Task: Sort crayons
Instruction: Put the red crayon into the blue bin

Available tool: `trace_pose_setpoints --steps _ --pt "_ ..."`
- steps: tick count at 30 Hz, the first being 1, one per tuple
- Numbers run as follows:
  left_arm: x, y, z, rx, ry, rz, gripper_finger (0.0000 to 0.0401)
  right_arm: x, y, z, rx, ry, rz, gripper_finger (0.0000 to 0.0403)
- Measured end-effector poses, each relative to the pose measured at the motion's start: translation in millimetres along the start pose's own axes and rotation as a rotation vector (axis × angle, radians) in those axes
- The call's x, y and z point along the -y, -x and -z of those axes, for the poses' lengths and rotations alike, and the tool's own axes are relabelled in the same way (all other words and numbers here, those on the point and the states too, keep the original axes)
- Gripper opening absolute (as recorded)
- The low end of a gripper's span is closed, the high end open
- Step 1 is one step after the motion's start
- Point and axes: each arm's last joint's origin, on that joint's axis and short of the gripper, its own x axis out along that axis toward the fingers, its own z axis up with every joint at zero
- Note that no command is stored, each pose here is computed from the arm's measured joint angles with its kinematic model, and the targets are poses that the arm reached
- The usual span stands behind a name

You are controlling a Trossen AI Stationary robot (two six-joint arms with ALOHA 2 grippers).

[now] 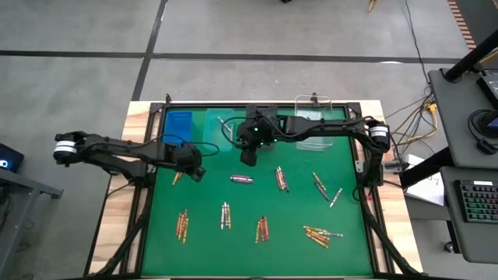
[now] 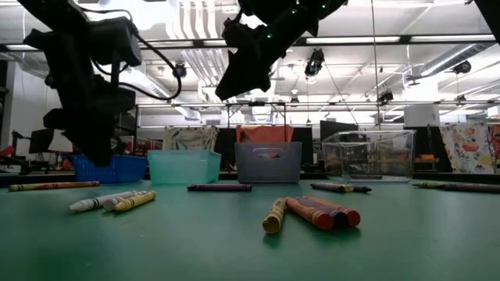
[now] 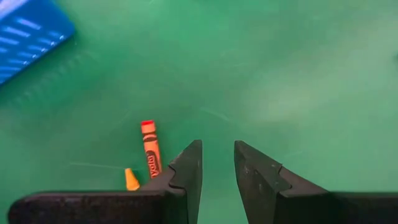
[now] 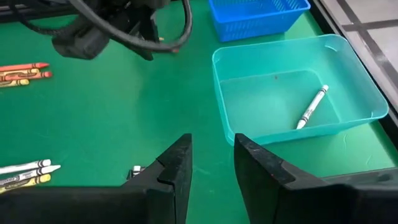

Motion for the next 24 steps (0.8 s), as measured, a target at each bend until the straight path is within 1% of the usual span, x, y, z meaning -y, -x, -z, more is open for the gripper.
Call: trace_pose_setpoints --steps 7,15,24 --pt "-4 -5 2 -0.015 -0.028 -0.131 0.0075 0 0 0 0.001 -0.012 0.0 0.0104" --pt "-6 -15 5 -0.029 -0.044 -0.192 0.0075 0 0 0 0.002 -0.015 0.0 0.0109" --pt "-3 -27 6 -0.056 -0.065 -0.253 0.0075 0 -1 2 -0.006 -0.019 0.0 0.0102"
